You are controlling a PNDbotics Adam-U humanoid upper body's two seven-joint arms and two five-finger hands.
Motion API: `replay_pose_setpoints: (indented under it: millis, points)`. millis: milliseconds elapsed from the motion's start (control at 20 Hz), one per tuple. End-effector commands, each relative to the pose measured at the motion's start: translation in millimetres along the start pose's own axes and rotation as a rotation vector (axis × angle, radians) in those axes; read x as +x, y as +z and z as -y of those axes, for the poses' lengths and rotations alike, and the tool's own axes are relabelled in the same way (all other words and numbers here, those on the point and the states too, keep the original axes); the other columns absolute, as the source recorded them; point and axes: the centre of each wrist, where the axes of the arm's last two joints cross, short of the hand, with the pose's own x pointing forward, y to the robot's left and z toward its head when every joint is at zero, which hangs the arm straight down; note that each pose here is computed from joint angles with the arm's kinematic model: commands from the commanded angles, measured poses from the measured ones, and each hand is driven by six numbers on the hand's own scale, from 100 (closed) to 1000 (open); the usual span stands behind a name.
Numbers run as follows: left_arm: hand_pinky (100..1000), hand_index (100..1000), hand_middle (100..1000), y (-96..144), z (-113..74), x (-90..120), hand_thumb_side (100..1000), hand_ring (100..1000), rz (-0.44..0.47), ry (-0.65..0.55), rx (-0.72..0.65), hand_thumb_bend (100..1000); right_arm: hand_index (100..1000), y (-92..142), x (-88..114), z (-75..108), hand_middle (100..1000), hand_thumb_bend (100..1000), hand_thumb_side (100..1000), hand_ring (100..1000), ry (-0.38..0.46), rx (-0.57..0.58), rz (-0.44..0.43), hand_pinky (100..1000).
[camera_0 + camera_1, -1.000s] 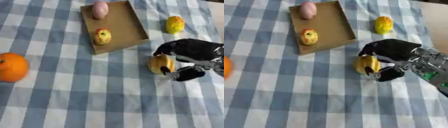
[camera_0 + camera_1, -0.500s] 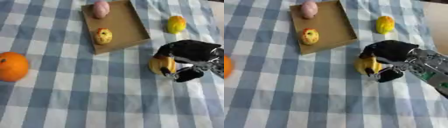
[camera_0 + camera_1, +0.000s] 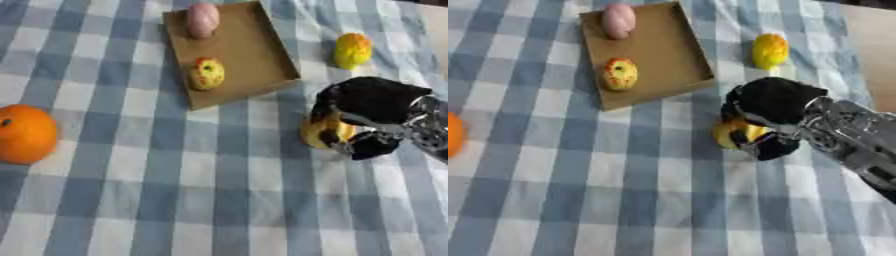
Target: Pick up objects on the table and place them in the box.
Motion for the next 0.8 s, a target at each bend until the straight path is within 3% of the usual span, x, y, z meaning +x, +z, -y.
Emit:
replay_pose_setpoints:
  millis: [50, 400, 800]
  points:
    - [732, 774, 691, -4.9, -1.8, 6.0, 550, 790, 0.028, 0.004, -0.002, 243, 603, 1.9, -1.0, 8.0, 491, 100, 121, 616, 0.001, -0.093, 0.003, 667]
    - [732, 774, 691, -4.0, -3.4, 5.3, 549, 790, 0.023, -0.004, -0.001, 244, 613, 1.6, -9.6, 29.4, 492, 100, 105, 606, -0.084, -0.214, 0.071, 664]
    - [732, 775, 691, -4.5, -3.8, 5.6, 549, 790, 0.025, -0.010, -0.016, 247, 627, -8.3, -5.3, 100.7, 498, 100, 109, 602, -0.124, -0.321, 0.149, 665]
